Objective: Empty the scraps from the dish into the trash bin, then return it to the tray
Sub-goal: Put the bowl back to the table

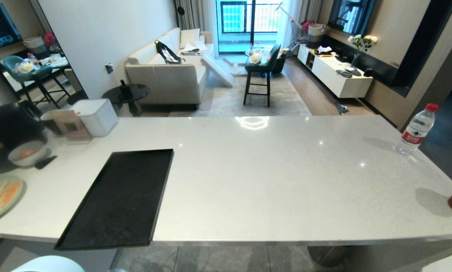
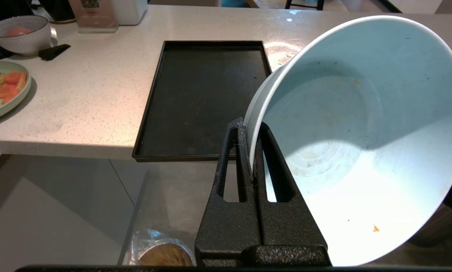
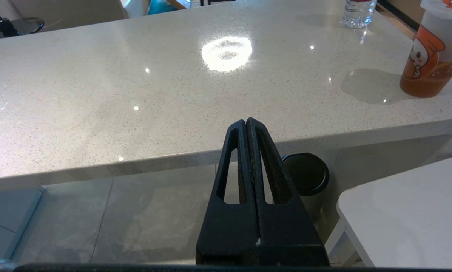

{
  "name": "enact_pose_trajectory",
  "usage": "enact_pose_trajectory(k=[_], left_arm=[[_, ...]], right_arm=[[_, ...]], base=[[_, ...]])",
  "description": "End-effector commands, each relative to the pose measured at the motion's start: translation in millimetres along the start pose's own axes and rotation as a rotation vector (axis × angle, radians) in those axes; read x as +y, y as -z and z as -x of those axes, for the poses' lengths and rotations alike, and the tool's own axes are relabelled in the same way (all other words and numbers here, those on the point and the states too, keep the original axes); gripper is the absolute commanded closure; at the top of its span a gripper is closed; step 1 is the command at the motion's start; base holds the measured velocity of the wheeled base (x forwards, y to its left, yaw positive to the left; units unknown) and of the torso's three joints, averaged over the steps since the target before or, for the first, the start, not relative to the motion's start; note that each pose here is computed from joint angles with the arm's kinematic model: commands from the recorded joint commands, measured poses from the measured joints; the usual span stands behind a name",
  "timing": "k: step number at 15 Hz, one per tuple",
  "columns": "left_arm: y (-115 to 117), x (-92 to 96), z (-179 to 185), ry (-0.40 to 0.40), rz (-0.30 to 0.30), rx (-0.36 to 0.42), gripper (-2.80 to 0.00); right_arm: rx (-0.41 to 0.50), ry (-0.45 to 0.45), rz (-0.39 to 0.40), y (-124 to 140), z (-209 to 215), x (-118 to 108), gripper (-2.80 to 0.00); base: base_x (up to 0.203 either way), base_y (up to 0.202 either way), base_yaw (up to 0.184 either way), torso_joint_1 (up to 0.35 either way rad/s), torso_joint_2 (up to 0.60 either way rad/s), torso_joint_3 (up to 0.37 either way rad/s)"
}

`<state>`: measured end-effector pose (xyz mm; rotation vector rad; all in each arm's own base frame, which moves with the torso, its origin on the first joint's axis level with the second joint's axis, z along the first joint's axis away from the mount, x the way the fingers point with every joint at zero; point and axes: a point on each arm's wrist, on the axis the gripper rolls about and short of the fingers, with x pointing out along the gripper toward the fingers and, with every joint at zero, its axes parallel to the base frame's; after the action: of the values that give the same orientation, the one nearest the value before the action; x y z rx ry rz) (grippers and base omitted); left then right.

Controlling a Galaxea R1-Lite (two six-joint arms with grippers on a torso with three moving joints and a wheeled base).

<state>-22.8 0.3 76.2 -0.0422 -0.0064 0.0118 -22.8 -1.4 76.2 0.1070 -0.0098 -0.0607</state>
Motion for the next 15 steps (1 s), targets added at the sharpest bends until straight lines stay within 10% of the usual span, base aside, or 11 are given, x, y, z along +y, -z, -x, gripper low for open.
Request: enact_pose_trajectory(k=[1, 15], left_arm=[[-0.1, 0.0, 0.0, 0.0, 0.001, -0.002, 0.0], [-0.1, 0.0, 0.0, 0.0, 0.001, -0.001, 0.0]], right_arm=[[-0.001, -0.001, -0.001, -0.1, 0.0, 0.0, 0.0], [-0.001, 0.0, -0.001, -0.1, 0.0, 0.0, 0.0]], base=[[0.0, 0.0, 0.0, 0.151, -0.33, -0.188], [0.0, 0.0, 0.0, 0.096, -0.2, -0.114]])
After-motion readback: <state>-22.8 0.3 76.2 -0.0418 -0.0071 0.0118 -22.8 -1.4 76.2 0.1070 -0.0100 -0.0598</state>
